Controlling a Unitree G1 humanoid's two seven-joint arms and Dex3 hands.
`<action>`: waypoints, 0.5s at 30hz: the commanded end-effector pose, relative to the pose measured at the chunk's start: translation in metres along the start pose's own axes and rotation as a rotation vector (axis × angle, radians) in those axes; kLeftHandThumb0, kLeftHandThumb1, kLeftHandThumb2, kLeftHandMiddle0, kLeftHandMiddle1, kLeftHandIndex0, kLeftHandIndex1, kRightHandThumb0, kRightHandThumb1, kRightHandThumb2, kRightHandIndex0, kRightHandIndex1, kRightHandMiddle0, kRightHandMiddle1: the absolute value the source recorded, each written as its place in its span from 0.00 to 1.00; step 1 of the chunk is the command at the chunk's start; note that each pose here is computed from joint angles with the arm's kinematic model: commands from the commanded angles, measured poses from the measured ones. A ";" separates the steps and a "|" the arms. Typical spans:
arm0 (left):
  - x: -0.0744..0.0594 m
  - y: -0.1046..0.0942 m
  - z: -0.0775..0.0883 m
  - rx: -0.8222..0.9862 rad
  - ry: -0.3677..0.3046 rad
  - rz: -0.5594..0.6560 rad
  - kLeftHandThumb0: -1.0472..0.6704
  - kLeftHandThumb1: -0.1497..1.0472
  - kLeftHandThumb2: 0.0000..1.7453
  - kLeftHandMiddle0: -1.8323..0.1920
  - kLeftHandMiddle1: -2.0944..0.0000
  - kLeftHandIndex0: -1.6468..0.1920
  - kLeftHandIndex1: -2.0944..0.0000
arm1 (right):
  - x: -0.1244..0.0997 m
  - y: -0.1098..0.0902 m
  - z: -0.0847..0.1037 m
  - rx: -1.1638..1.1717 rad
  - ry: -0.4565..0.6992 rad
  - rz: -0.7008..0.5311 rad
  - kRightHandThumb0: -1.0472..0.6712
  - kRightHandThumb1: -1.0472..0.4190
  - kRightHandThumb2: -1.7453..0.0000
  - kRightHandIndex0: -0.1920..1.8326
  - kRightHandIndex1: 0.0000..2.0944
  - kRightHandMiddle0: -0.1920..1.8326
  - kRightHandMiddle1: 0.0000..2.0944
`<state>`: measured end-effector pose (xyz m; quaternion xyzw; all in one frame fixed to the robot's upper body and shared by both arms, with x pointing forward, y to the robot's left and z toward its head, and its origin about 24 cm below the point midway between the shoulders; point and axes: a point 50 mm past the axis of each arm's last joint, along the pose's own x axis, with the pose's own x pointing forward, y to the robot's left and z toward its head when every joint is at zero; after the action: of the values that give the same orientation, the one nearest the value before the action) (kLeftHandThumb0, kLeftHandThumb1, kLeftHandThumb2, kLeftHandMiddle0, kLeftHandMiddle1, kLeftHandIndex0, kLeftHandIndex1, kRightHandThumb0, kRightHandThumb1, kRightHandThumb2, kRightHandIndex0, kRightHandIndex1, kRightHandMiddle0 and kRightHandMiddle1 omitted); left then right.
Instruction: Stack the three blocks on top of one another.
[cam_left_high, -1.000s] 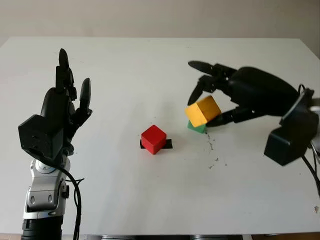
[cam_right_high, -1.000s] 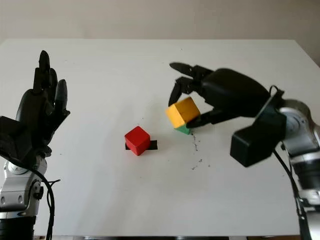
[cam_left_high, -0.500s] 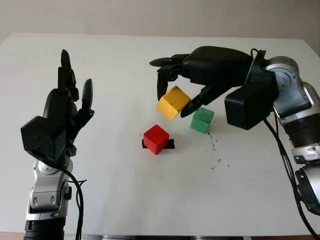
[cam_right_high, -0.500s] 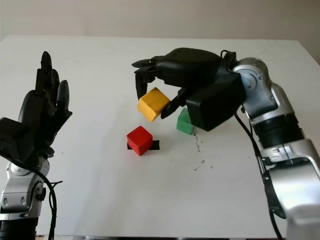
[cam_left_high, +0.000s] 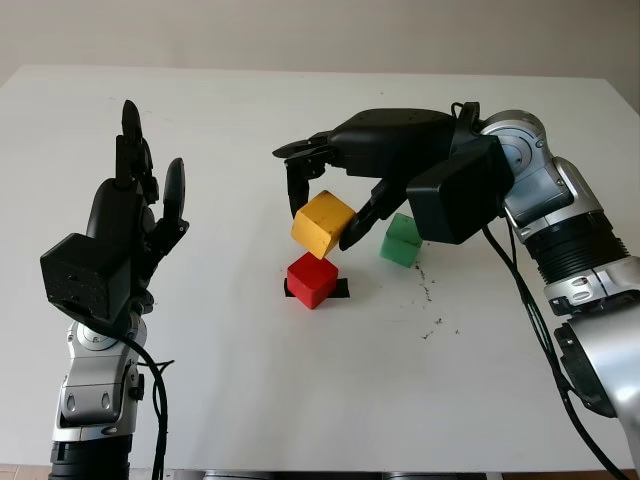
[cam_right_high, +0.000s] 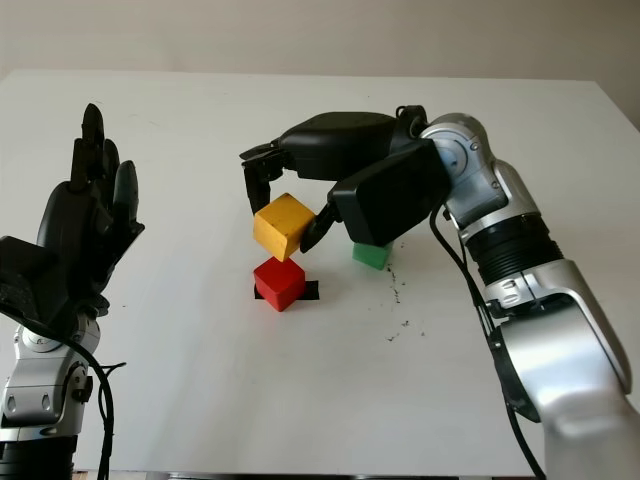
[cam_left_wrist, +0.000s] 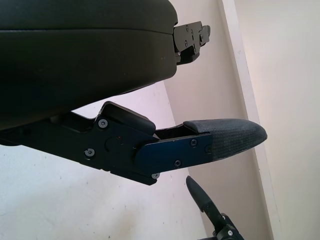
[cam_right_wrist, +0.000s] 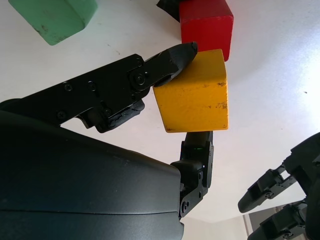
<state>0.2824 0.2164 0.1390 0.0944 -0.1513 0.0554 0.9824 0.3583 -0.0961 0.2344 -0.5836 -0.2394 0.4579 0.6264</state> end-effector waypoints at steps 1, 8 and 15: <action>-0.002 0.000 0.002 -0.002 -0.009 0.001 0.11 1.00 0.35 1.00 1.00 1.00 0.99 | 0.001 0.001 0.000 0.018 -0.014 -0.008 0.35 0.08 0.97 0.17 0.03 0.29 0.69; -0.002 0.001 0.002 -0.006 -0.014 -0.003 0.11 1.00 0.35 1.00 1.00 1.00 0.99 | 0.003 0.008 -0.001 0.028 -0.027 0.003 0.33 0.08 0.97 0.16 0.02 0.31 0.71; -0.002 0.001 0.002 -0.007 -0.011 -0.003 0.11 1.00 0.35 1.00 1.00 1.00 0.98 | 0.004 0.011 -0.001 0.008 -0.033 0.024 0.33 0.07 0.97 0.16 0.02 0.29 0.73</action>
<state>0.2825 0.2162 0.1390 0.0908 -0.1516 0.0522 0.9829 0.3580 -0.0941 0.2230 -0.5787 -0.2411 0.4742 0.6181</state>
